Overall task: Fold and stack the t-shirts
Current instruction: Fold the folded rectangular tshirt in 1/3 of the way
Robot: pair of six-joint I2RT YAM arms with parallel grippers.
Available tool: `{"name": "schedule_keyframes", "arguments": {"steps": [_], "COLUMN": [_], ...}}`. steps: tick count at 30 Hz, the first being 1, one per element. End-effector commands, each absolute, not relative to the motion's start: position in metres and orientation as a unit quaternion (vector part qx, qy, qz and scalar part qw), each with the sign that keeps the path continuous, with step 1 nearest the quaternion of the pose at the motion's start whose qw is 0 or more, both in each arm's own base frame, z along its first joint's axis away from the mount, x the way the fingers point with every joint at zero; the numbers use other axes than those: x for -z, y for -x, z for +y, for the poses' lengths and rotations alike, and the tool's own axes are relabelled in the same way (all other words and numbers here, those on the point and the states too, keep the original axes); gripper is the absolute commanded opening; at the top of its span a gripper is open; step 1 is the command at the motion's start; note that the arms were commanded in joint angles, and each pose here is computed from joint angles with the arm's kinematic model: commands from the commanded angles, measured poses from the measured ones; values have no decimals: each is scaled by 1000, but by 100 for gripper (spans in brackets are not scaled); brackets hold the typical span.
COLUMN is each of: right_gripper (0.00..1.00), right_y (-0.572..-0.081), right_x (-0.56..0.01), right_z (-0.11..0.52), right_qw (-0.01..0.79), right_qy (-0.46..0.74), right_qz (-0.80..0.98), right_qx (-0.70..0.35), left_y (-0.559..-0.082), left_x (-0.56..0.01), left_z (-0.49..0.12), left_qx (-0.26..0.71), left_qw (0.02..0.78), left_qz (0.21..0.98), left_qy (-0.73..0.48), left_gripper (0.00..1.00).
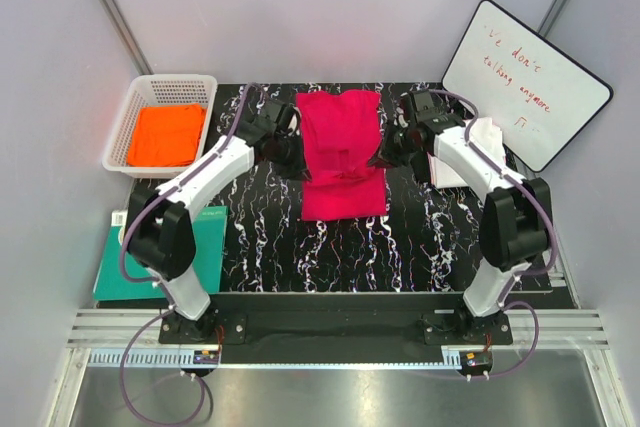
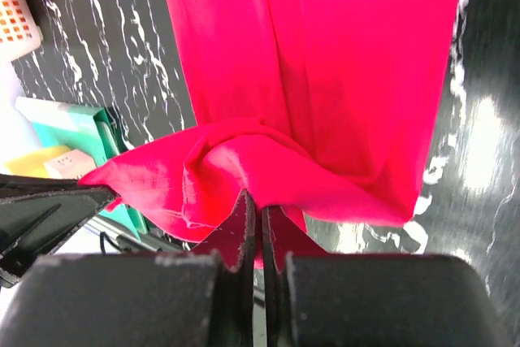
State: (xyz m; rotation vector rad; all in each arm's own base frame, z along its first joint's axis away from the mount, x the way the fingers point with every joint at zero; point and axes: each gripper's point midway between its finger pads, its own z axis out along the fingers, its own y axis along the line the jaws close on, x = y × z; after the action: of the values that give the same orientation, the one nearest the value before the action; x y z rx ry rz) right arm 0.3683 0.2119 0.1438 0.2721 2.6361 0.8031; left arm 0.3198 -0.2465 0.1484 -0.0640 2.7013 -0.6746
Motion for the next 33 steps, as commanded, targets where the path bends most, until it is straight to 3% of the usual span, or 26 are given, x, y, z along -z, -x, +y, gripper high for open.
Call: {"name": "schedule_keyframes", "arguments": {"steps": [1, 10, 13, 14, 15, 16, 17, 18, 20, 21, 26, 33], "right_gripper": [0, 3, 16, 24, 37, 42, 49, 64, 82, 99, 100, 100], "right_y": [-401, -453, -468, -472, -476, -483, -488, -493, -502, -504, -496, -449], "right_x": [-158, -126, -116, -104, -103, -109, -115, -124, -149, -157, -192, -138], "right_z": [206, 202, 211, 211, 209, 208, 203, 199, 187, 183, 186, 208], "right_qw": [217, 197, 184, 177, 179, 193, 211, 229, 279, 296, 327, 208], "right_qy": [-73, -77, -65, -68, -69, -65, -67, -66, -68, -69, -52, -79], "right_qz": [933, 936, 934, 938, 940, 939, 939, 937, 930, 927, 911, 926], "right_qx": [-278, -281, -299, -289, -282, -279, -265, -256, -229, -222, -247, -306], "left_y": [-356, -404, -412, -414, -415, -419, -420, -421, -424, -426, -419, -389], "left_x": [-166, -132, -121, -115, -114, -116, -118, -122, -135, -140, -165, -130], "left_z": [-254, -241, -236, -237, -236, -234, -233, -231, -226, -224, -218, -207], "left_qx": [262, 248, 251, 252, 254, 255, 256, 259, 261, 263, 271, 285], "left_qw": [202, 167, 153, 146, 141, 145, 147, 151, 169, 176, 204, 146], "left_qz": [944, 954, 955, 956, 956, 955, 954, 953, 950, 948, 941, 947], "left_qy": [2, 35, 45, 42, 43, 45, 43, 43, 36, 33, -6, 0], "left_gripper": [0, 0, 3, 40, 58, 73, 99, 99, 99, 99, 99, 99]}}
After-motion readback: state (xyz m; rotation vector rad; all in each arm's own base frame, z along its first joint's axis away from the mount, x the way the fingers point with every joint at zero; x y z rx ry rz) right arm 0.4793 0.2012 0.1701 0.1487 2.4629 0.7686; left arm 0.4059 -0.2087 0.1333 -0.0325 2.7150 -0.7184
